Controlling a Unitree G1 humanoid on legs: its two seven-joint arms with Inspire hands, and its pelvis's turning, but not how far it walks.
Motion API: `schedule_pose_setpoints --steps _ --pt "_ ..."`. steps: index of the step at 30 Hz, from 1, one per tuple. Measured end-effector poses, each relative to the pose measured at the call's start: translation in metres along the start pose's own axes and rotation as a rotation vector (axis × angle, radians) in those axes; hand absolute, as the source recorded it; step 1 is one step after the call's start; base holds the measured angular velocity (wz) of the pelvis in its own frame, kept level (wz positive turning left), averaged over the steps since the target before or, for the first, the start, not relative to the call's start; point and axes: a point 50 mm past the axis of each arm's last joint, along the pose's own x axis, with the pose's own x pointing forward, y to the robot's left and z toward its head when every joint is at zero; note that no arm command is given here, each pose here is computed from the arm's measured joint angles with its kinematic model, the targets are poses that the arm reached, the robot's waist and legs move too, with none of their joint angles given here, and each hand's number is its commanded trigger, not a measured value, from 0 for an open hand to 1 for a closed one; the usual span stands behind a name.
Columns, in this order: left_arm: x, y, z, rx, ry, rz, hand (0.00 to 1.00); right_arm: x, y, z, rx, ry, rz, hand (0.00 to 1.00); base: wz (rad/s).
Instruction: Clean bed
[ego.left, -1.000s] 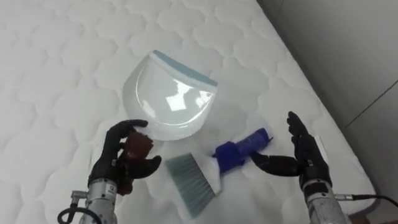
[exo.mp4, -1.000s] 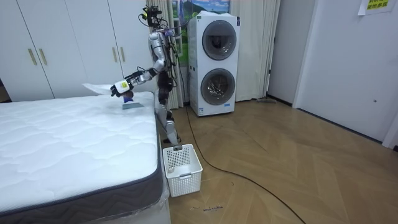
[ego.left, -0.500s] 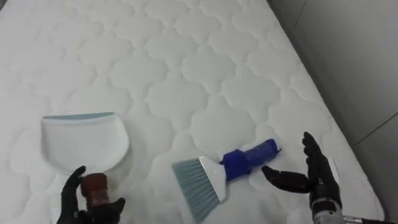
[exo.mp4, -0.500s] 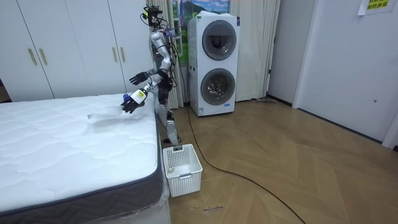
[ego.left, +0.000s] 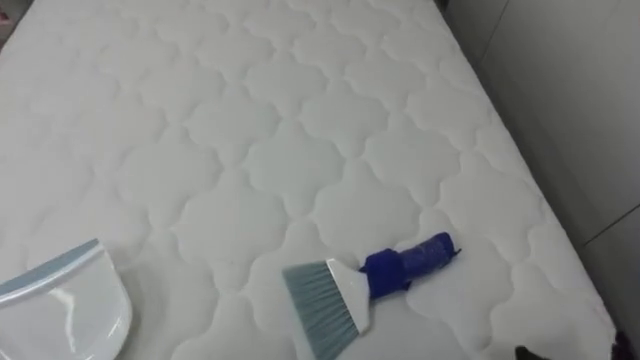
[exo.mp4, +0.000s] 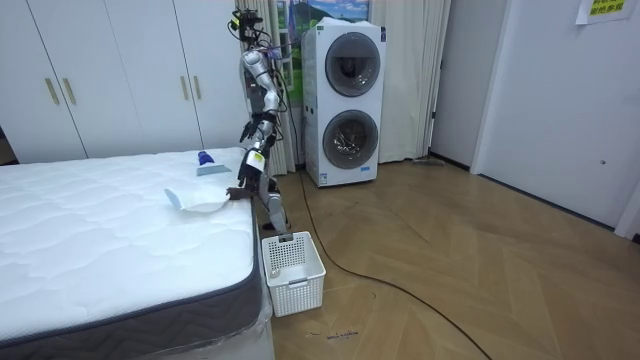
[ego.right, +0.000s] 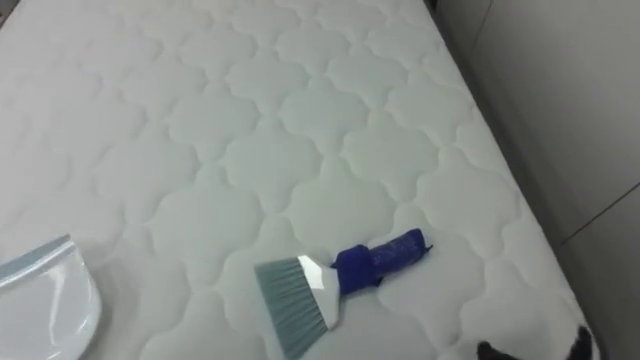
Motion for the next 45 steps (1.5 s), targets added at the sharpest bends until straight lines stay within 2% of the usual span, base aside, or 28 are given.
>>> schedule_pose_setpoints --steps 4,11,15,22,28,34,39,45 --pt "0.0 0.01 -0.018 0.044 0.068 0.029 0.0 0.001 -0.021 -0.028 0.052 0.167 -0.12 0.0 0.06" --pt "-0.001 0.021 -0.047 0.16 0.195 0.007 0.0 -0.003 -0.033 -0.058 -0.008 0.338 -0.151 0.0 0.0" --pt "-0.004 0.02 -0.059 0.216 0.273 -0.066 0.0 -0.007 -0.031 -0.07 -0.045 0.423 -0.084 0.0 0.03" --pt "-0.007 0.011 -0.067 0.353 0.321 -0.22 0.0 -0.013 -0.028 -0.085 -0.117 0.536 0.034 0.0 0.01" --pt "-0.006 0.007 -0.067 0.373 0.372 -0.266 0.0 -0.019 -0.026 -0.094 -0.305 0.586 0.171 0.0 -0.03" --pt "-0.007 0.001 -0.067 0.424 0.381 -0.324 0.0 -0.018 -0.019 -0.092 -0.417 0.581 0.26 0.0 -0.1" --pt "-0.007 0.0 -0.068 0.492 0.384 -0.351 0.0 -0.017 -0.012 -0.088 -0.46 0.575 0.322 0.0 0.0" --pt "-0.013 0.002 -0.079 0.519 0.458 -0.392 0.0 -0.018 -0.003 -0.086 -0.468 0.601 0.422 0.0 -0.05"
